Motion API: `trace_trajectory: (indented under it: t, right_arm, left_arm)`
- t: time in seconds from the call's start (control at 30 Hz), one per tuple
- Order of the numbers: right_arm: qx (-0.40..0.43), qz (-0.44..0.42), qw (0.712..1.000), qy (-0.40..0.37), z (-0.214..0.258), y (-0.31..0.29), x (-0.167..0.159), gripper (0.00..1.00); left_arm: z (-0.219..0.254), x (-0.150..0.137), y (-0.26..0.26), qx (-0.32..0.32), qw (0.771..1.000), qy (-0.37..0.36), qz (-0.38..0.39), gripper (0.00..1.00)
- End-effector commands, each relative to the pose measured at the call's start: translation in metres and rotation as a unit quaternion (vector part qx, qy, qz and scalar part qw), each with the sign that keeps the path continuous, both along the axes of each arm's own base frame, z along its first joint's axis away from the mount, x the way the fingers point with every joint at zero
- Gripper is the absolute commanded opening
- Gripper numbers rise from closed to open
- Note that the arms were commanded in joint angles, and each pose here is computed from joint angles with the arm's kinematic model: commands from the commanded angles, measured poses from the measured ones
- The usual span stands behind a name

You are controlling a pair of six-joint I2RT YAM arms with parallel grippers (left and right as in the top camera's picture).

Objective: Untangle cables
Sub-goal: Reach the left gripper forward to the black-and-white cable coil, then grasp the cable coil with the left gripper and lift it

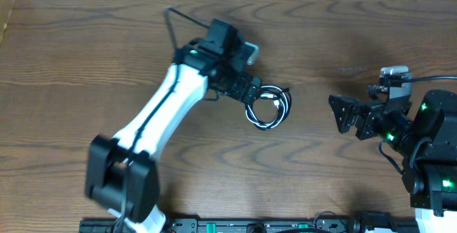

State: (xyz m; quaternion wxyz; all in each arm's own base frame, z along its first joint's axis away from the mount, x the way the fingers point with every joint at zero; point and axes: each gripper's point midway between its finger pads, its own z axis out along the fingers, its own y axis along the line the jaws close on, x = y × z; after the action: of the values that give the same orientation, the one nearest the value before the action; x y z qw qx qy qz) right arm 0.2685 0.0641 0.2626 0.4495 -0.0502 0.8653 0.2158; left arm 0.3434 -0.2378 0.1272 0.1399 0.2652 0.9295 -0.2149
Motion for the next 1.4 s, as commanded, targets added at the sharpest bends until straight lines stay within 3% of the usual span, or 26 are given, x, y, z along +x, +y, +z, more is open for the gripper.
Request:
trace_trajectory:
  t: [0.0,0.13,0.3,0.5,0.9,1.37]
  right_arm:
    - [0.002,0.013,1.000,0.000,0.005,0.005,-0.004,0.96]
    - [0.003,0.013,1.000,0.011,0.000,0.005,-0.006,0.87]
    - [0.004,0.013,1.000,0.018,-0.003,0.005,-0.008,0.84]
    - [0.005,0.013,0.999,0.035,-0.009,0.005,-0.012,0.82]
    - [0.005,0.013,0.999,0.043,-0.012,0.005,-0.014,0.82]
    - [0.005,0.013,0.999,0.046,-0.012,0.005,-0.015,0.83]
  left_arm:
    - [-0.018,0.006,-0.018,0.007,0.998,-0.020,-0.063,0.85]
    - [-0.049,0.014,-0.035,0.010,0.995,-0.029,-0.098,0.77]
    - [-0.079,0.020,-0.055,0.009,0.991,-0.040,-0.126,0.75]
    - [-0.096,0.030,-0.065,0.005,0.989,-0.058,-0.135,0.59]
    - [-0.107,0.045,-0.049,0.060,0.988,-0.087,-0.114,0.58]
    - [-0.124,0.050,-0.044,0.078,0.987,-0.092,-0.107,0.57]
